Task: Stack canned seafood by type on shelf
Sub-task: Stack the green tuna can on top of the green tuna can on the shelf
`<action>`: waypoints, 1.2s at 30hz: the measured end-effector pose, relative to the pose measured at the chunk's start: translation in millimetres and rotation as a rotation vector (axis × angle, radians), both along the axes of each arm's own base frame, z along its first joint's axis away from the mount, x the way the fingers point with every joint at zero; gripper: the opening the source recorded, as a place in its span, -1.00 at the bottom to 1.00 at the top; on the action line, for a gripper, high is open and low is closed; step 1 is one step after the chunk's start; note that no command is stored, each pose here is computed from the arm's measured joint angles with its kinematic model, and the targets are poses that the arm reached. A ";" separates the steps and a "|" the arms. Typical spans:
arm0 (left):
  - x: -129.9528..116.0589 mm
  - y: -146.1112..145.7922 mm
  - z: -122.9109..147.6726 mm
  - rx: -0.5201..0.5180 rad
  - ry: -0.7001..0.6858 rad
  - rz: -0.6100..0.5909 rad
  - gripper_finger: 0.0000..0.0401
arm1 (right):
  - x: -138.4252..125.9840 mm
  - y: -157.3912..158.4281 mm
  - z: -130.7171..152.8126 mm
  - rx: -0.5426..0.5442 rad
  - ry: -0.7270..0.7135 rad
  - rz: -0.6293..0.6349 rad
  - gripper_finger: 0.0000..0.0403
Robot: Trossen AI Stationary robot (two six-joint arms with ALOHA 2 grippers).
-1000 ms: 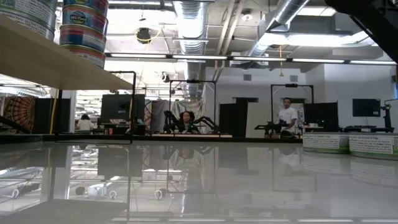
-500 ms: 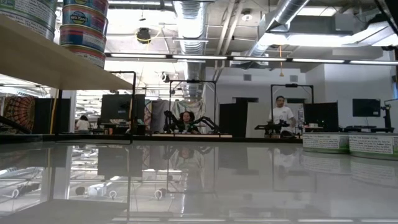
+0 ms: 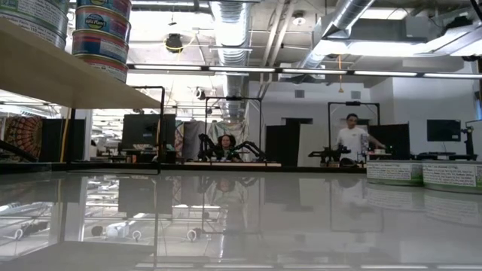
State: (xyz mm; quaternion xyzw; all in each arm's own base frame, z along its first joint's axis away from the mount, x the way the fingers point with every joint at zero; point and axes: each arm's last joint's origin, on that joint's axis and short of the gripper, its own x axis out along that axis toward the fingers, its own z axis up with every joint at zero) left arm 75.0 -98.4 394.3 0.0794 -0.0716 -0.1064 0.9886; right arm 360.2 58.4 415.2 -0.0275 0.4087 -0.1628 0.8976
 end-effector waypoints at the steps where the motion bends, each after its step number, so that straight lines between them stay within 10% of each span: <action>1: 0.6 -1.2 -0.4 -0.011 0.005 -0.002 0.52 | -3.7 3.4 -2.2 -0.011 0.027 -0.021 0.60; 19: 17.9 -29.8 -8.7 -0.057 0.051 0.125 0.52 | -45.1 47.0 -125.4 0.056 0.591 -0.191 0.49; 36: 11.7 -38.2 -6.1 -0.029 0.011 -0.119 0.52 | -113.6 19.8 -223.7 0.193 0.521 -0.483 0.44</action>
